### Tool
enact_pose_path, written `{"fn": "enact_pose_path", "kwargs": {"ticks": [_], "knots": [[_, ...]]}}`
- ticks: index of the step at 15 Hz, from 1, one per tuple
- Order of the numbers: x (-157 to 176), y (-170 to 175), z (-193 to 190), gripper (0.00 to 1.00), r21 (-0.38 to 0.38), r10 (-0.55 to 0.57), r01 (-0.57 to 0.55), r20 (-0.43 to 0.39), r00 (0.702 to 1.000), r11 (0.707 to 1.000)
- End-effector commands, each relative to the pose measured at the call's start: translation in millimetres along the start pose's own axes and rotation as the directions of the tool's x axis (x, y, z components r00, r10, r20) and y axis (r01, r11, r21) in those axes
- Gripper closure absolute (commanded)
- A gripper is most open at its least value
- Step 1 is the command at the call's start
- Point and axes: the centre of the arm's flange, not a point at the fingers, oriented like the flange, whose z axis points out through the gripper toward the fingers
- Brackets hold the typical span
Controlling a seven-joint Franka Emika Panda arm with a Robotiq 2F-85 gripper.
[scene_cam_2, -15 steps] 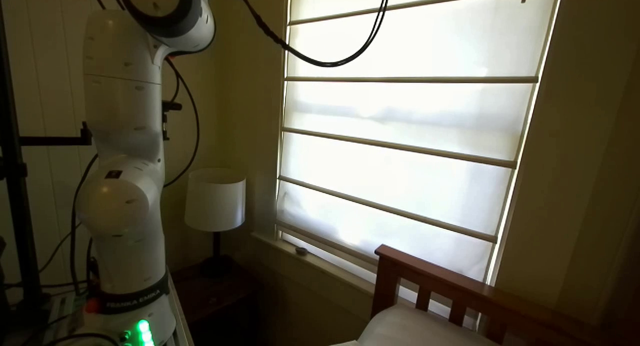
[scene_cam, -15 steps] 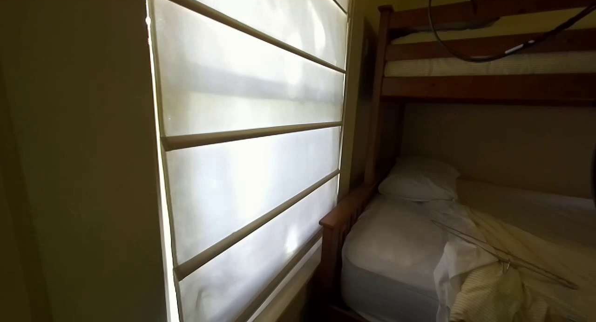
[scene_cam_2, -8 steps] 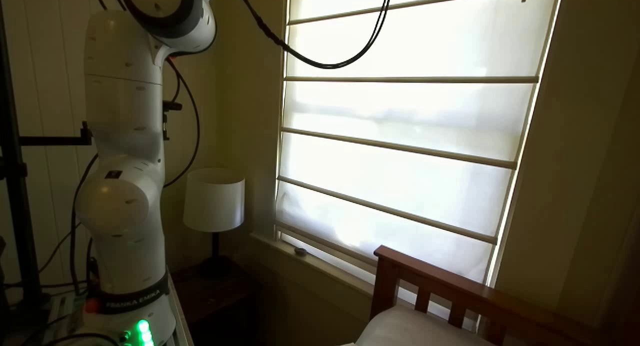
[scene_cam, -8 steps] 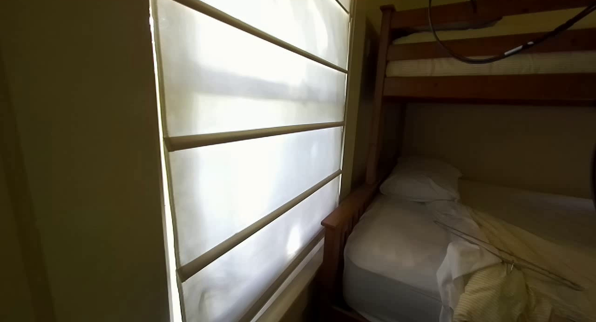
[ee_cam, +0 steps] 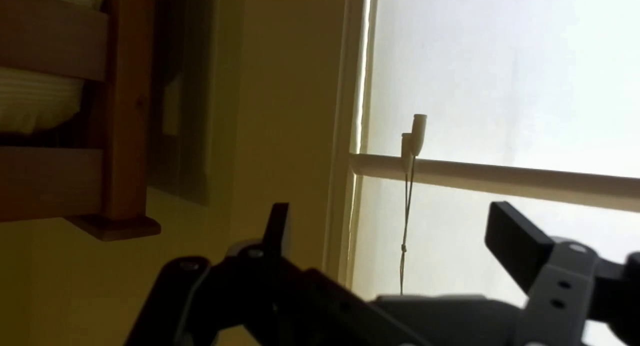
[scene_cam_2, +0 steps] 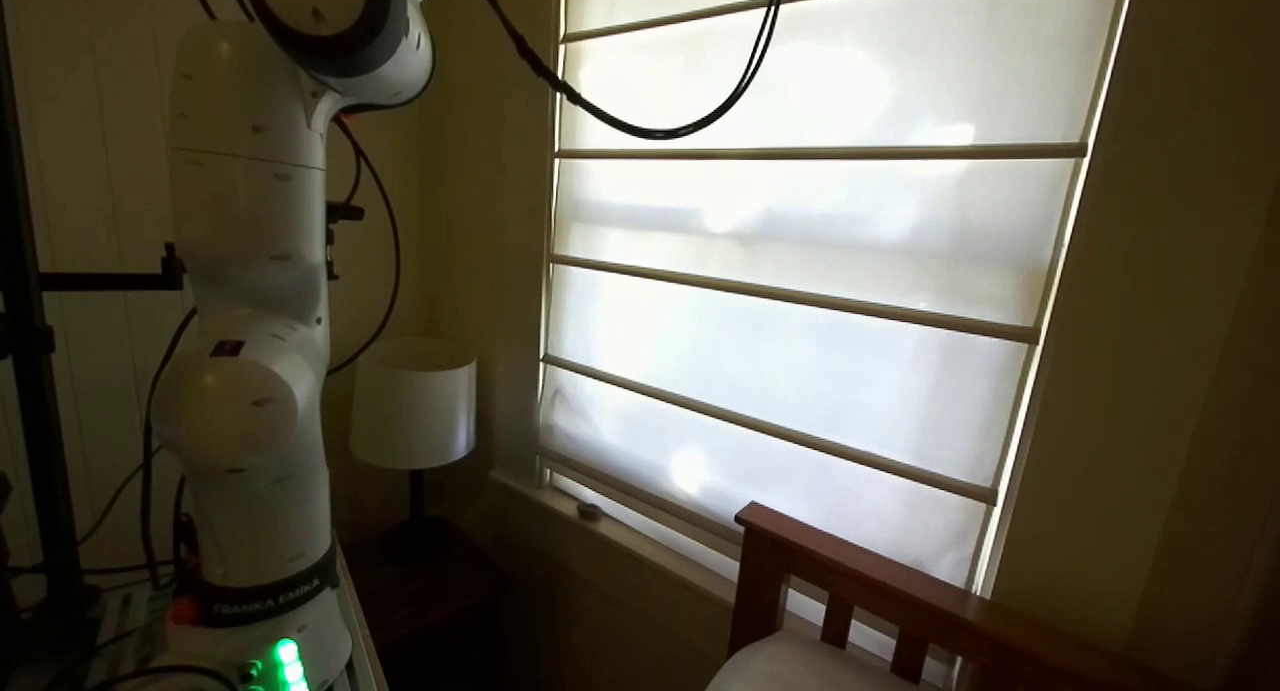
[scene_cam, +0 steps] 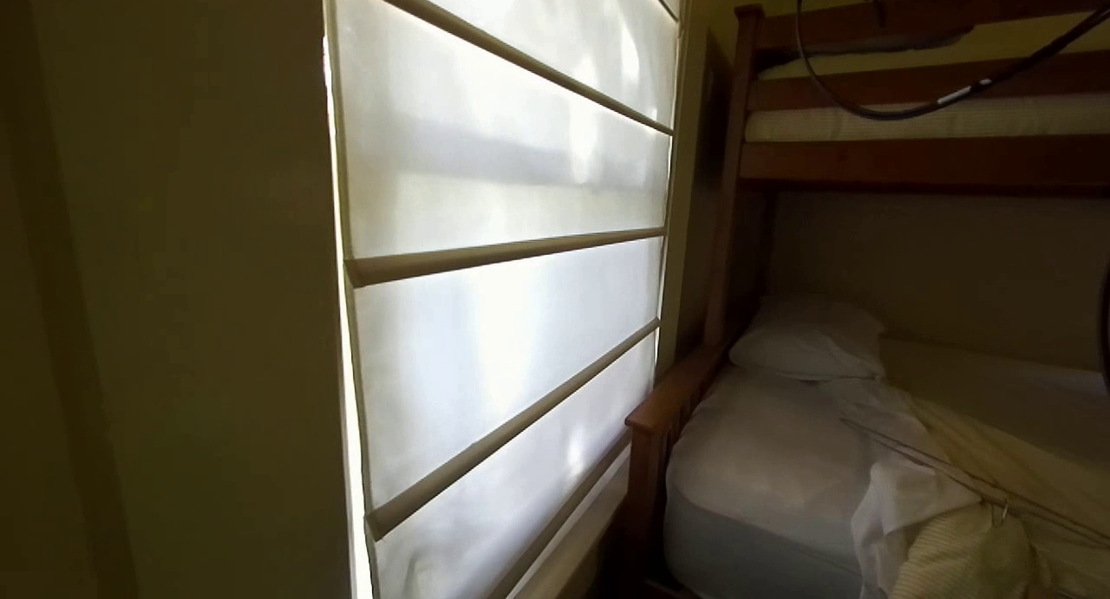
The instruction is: Open the blinds on the window.
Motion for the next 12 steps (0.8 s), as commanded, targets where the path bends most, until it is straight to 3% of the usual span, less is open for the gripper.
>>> {"fn": "enact_pose_path", "kwargs": {"ticks": [1,4,12], "knots": [[0,-1,1,0.0,0.001,-0.001,0.001,0.001,1.0,1.0],[6,9,16,0.0,-0.019,0.043,-0.043,-0.017,0.999,0.999],[52,26,91,0.0,0.009,-0.058,0.058,-0.026,0.998,0.998]]}}
